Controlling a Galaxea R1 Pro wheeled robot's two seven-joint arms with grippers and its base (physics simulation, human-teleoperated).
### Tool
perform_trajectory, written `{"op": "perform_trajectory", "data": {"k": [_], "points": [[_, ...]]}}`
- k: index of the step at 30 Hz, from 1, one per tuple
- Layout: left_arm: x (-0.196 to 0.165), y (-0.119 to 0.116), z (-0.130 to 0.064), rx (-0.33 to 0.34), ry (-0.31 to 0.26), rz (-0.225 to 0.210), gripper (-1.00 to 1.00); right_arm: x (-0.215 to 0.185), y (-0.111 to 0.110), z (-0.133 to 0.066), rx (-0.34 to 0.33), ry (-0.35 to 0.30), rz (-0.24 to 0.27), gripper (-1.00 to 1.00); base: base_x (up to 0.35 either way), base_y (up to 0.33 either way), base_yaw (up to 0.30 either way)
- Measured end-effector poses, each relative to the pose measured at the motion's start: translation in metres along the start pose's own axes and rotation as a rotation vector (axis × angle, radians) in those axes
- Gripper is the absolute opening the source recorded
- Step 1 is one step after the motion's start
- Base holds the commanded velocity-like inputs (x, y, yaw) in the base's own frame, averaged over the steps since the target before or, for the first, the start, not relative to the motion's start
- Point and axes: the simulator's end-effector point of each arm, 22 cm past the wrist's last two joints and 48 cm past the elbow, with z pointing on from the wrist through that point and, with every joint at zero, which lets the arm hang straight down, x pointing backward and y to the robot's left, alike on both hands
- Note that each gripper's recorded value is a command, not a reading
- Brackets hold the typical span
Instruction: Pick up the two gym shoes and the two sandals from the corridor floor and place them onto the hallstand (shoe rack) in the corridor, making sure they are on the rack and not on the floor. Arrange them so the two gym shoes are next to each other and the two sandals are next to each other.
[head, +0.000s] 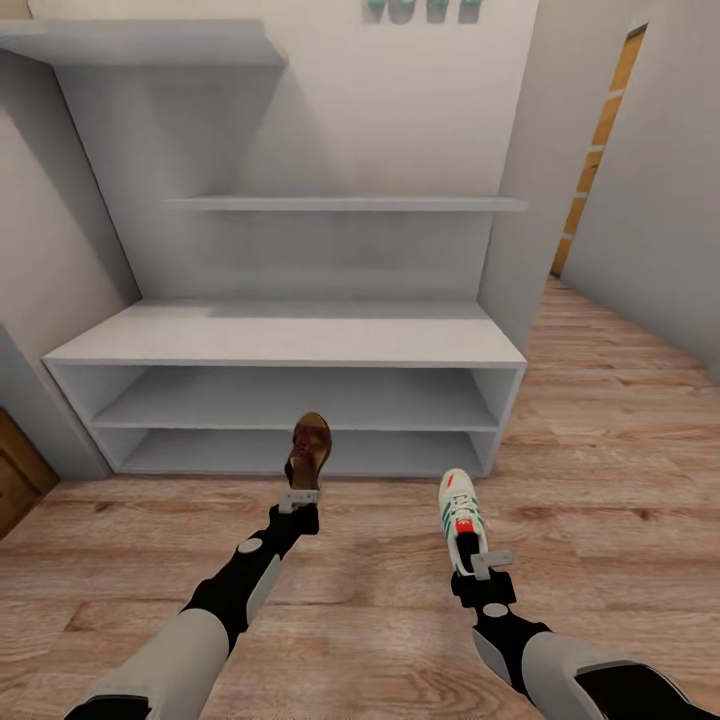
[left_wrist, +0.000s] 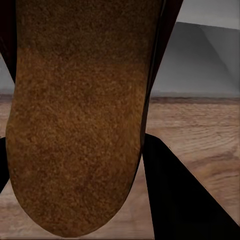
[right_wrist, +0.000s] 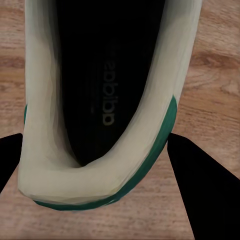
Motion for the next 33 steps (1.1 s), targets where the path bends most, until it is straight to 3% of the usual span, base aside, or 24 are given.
{"op": "perform_trajectory", "data": {"k": [6, 20, 33], "points": [[0.0026, 0.0006, -0.0001, -0.001, 0.005, -0.001, -1.00, 0.0007, 0.0000, -0.0001, 0.000, 0.001, 0.000, -1.00, -0.047, 0.050, 0.000], [0.0021, -0.0001, -0.0001, 0.000, 0.005, -0.001, -1.00, 0.0005, 0.0001, -0.0001, 0.000, 0.001, 0.000, -1.00, -0.137, 0.240, 0.000], [0.0004, 0.0005, -0.0002, -0.001, 0.001, 0.000, -1.00, 0.0006, 0.0010, -0.0004, -0.001, 0.001, -0.001, -1.00, 0.053, 0.104, 0.000]]}}
